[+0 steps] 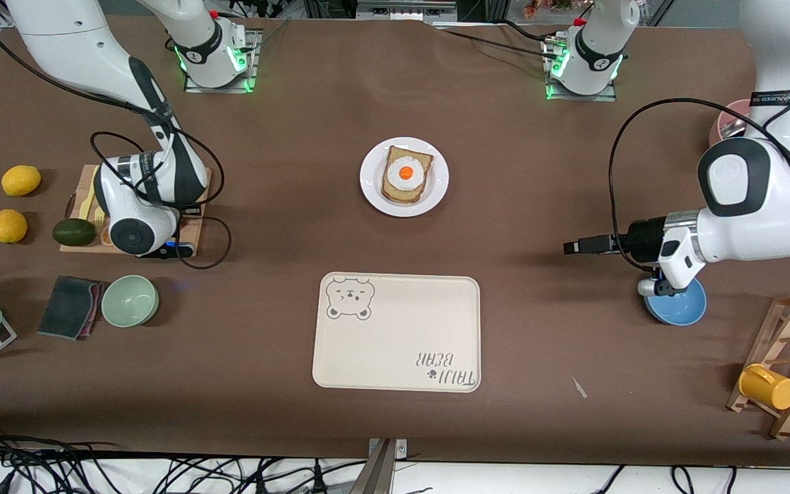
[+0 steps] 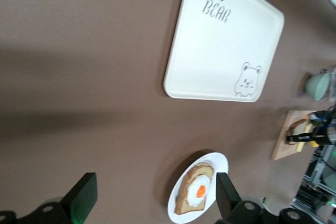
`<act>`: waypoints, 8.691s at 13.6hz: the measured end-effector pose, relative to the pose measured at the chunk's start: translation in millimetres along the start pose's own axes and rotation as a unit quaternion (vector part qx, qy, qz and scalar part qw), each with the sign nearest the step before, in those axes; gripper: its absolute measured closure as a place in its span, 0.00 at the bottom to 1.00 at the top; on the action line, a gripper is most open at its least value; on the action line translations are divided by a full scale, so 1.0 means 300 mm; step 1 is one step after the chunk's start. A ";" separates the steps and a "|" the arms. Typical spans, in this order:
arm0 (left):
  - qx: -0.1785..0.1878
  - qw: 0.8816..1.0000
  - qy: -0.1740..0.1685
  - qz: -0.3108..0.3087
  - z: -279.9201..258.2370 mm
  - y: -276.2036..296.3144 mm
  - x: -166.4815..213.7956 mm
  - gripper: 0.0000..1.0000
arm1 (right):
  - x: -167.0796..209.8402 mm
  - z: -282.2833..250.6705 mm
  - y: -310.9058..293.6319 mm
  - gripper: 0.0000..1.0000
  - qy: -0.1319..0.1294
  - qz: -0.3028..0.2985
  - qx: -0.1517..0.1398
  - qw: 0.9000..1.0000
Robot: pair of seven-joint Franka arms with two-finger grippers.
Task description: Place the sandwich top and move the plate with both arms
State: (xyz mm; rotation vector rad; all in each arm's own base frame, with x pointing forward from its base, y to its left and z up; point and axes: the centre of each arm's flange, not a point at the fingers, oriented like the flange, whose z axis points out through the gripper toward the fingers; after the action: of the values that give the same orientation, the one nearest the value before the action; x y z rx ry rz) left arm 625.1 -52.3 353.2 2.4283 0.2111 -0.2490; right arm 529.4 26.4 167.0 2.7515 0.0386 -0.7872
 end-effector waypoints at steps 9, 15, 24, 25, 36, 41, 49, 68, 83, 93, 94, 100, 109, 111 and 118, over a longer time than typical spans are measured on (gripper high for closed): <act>-0.009 0.999 0.047 0.018 -0.211 -0.031 -0.021 0.00 | 0.031 -0.261 0.078 0.93 0.002 0.047 -0.005 0.999; -0.005 0.999 -0.012 0.038 -0.014 -0.083 -0.081 0.02 | 0.004 -0.442 0.117 0.93 -0.018 0.094 0.031 0.995; -0.111 0.989 -0.048 0.089 0.235 -0.238 -0.193 0.00 | -0.138 -0.676 -0.426 0.93 -0.115 0.298 0.165 0.933; -0.114 0.987 -0.054 0.101 0.266 -0.263 -0.204 0.00 | -0.159 -0.682 -0.516 0.93 -0.130 0.322 0.170 0.922; -0.136 0.980 -0.087 0.120 0.422 -0.236 -0.233 0.03 | -0.381 -0.614 -1.404 0.93 -0.230 0.529 0.225 0.785; -0.154 0.978 -0.101 0.103 0.519 -0.248 -0.242 0.00 | -0.283 -0.431 -1.547 0.93 -0.223 0.564 0.230 0.761; -0.197 0.967 -0.067 0.145 0.711 -0.239 -0.339 0.00 | -0.218 -0.525 -1.518 0.35 -0.147 0.561 0.255 0.774; -0.245 0.955 -0.074 0.150 1.076 -0.189 -0.464 0.36 | -0.055 -1.023 -0.493 0.00 0.120 0.407 0.230 0.876; -0.222 0.958 -0.078 0.163 1.165 -0.147 -0.476 0.72 | -0.162 -1.127 0.282 0.00 0.193 0.128 0.217 0.948; -0.209 0.960 -0.080 0.166 1.195 -0.150 -0.489 0.70 | -0.485 -1.166 0.636 0.00 0.251 -0.004 0.163 0.954; -0.208 0.960 -0.081 0.167 1.201 -0.146 -0.493 0.75 | -0.530 -1.167 0.617 0.00 0.253 -0.014 0.164 0.953; -0.194 0.962 -0.079 0.174 1.214 -0.136 -0.499 0.80 | -0.639 -1.190 0.434 0.00 0.269 -0.058 0.135 0.952; -0.193 0.962 -0.077 0.178 1.216 -0.134 -0.499 0.95 | -0.640 -1.169 0.519 0.00 0.278 -0.034 0.137 0.950; -0.192 0.962 -0.071 0.180 1.203 -0.132 -0.482 0.96 | -0.631 -1.155 0.545 0.00 0.275 -0.027 0.139 0.951; -0.184 0.969 -0.037 0.162 1.089 -0.113 -0.387 0.96 | -0.627 -1.144 0.568 0.00 0.269 0.005 0.147 0.952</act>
State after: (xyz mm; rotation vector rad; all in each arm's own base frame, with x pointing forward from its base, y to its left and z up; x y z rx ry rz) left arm 465.0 -248.3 113.6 2.0407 -0.1629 -0.1374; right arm 563.2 -34.3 588.3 3.1612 0.0171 -0.0149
